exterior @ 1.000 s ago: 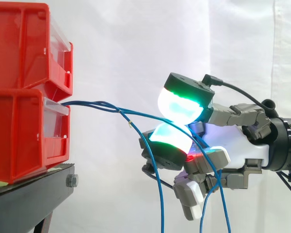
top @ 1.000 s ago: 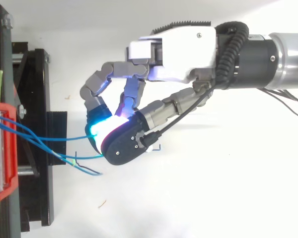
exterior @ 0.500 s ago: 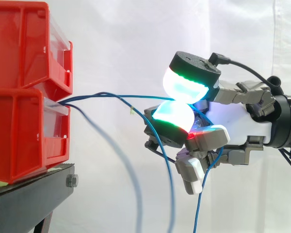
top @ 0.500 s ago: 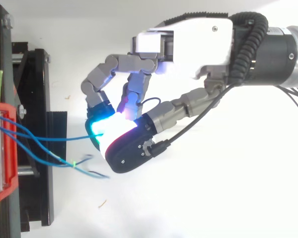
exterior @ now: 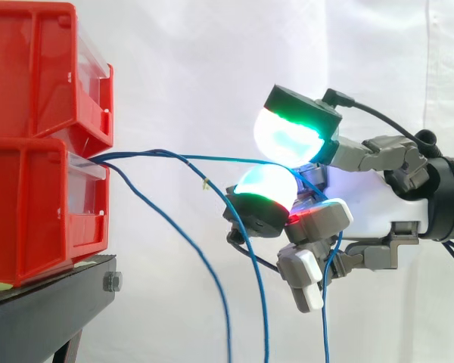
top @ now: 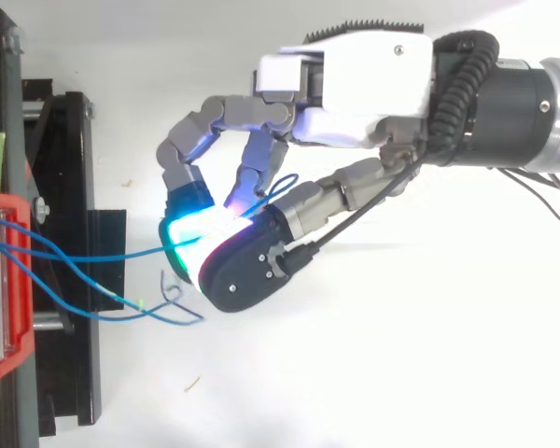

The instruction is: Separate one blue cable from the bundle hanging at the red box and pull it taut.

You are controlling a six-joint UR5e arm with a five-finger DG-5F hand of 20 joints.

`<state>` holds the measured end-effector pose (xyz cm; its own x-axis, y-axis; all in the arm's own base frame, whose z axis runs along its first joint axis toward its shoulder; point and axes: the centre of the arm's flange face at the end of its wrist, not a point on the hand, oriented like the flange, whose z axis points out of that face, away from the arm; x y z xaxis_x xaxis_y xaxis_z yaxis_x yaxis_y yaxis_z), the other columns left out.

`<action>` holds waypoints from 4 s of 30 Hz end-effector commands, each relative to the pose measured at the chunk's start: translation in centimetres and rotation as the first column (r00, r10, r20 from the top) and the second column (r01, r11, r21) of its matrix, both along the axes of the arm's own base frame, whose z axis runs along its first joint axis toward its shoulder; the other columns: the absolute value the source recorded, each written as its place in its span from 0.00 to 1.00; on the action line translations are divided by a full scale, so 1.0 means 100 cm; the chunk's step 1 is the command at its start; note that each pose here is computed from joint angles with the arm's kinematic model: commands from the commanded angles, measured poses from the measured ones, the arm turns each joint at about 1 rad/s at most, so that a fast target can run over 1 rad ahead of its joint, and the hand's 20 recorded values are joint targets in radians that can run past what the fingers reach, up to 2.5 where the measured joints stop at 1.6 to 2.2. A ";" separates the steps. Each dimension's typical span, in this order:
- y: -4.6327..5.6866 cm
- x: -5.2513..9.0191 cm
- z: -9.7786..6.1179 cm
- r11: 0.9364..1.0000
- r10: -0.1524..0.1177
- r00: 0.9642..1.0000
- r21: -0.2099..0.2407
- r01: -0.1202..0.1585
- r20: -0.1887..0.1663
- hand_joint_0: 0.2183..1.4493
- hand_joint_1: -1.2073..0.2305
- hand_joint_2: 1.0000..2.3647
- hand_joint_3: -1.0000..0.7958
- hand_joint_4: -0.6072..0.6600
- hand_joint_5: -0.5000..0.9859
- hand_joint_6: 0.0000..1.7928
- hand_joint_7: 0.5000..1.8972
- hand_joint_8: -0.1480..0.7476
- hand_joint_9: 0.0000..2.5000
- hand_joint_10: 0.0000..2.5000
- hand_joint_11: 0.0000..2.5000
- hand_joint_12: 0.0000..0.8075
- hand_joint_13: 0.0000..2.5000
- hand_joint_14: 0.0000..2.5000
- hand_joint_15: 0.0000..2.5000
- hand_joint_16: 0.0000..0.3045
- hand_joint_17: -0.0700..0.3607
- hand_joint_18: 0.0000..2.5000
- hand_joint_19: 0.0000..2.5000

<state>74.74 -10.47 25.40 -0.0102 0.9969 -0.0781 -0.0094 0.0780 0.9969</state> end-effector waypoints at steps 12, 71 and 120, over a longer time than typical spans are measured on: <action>0.011 0.000 -0.002 0.998 0.004 1.000 -0.060 -0.005 -0.017 0.31 0.54 0.01 0.46 0.58 0.25 0.44 0.48 0.59 0.54 0.01 0.44 0.58 0.47 0.01 0.27 0.19 0.46 0.41 0.23; 0.028 0.002 -0.004 0.999 -0.017 1.000 0.035 0.017 -0.021 0.29 0.43 0.00 0.31 0.64 0.20 0.47 0.41 0.58 0.47 0.01 0.47 0.58 0.45 0.01 0.28 0.18 0.46 0.40 0.22; 0.036 -0.020 -0.044 0.999 0.024 0.999 -0.044 -0.026 -0.045 0.39 0.31 0.01 0.39 0.52 0.19 0.50 0.42 0.49 0.45 0.23 0.68 0.46 0.55 0.06 0.72 0.17 0.44 0.40 0.26</action>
<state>72.86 -6.71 20.68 -0.0278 0.9955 -0.0903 0.0303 0.0912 0.9954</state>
